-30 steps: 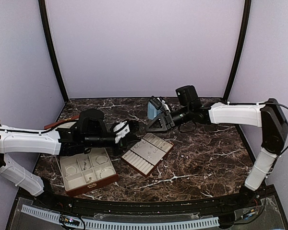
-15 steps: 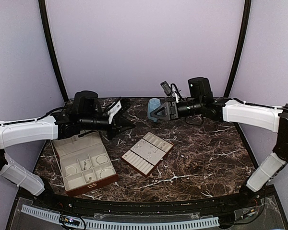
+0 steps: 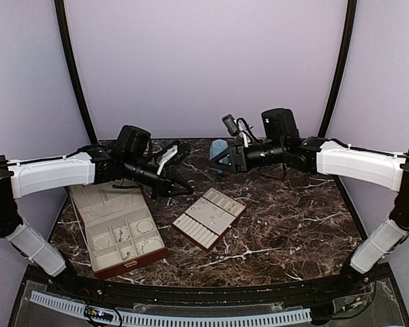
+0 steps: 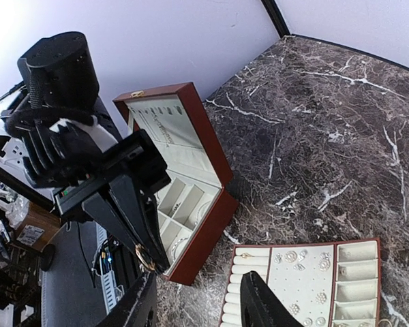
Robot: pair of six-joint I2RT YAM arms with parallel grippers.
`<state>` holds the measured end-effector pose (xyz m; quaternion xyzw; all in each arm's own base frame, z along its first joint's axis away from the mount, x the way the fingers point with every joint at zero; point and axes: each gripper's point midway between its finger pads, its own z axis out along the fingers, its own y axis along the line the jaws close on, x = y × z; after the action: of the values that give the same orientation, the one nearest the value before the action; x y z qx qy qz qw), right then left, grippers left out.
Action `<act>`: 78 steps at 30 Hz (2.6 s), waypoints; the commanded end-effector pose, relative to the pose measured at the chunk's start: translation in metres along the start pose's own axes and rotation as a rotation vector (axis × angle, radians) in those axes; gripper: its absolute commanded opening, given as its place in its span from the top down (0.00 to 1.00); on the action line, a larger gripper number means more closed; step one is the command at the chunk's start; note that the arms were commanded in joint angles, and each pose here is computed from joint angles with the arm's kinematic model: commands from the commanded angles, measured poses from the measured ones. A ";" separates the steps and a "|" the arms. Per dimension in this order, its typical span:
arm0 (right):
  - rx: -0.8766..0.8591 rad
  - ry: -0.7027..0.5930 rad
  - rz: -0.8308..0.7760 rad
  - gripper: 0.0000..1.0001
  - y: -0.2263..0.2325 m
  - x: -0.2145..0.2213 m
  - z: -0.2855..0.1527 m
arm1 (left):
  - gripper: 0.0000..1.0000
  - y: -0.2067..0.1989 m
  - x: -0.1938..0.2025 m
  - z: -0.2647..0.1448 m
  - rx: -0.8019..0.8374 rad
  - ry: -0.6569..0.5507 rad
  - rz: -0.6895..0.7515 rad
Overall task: Organize the mixed jewelry
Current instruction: Pass from the left arm to the right, then place the ring in the ring tray.
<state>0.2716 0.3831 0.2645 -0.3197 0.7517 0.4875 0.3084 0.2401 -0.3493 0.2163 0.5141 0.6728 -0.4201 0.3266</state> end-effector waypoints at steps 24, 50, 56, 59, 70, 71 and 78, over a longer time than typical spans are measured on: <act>-0.106 0.198 -0.088 0.74 0.039 0.046 0.050 | 1.00 -0.019 0.011 0.007 0.160 0.043 -0.062; -0.187 -0.070 -0.015 1.00 0.045 0.014 0.030 | 0.37 -0.017 -0.016 -0.019 0.002 -0.086 0.029; -0.288 -0.138 0.007 1.00 0.057 0.003 0.019 | 0.34 -0.013 -0.049 -0.054 -0.090 -0.292 -0.027; -0.314 -0.141 -0.012 1.00 0.063 0.002 0.015 | 0.34 -0.015 -0.058 -0.062 -0.074 -0.351 -0.101; -0.444 -0.103 -0.064 1.00 0.089 0.002 0.009 | 0.42 -0.035 -0.071 -0.051 0.160 -0.337 -0.179; -0.440 -0.105 -0.068 1.00 0.089 0.002 0.009 | 0.44 -0.037 -0.070 -0.051 0.172 -0.334 -0.178; -0.369 -0.117 -0.081 1.00 0.078 0.001 0.013 | 0.55 -0.033 -0.062 -0.046 0.156 -0.320 -0.181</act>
<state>0.2102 0.4203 0.2837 -0.3612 0.6306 0.6313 0.2708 0.2254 -0.3378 0.2848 0.3905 0.6393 -0.5727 0.3329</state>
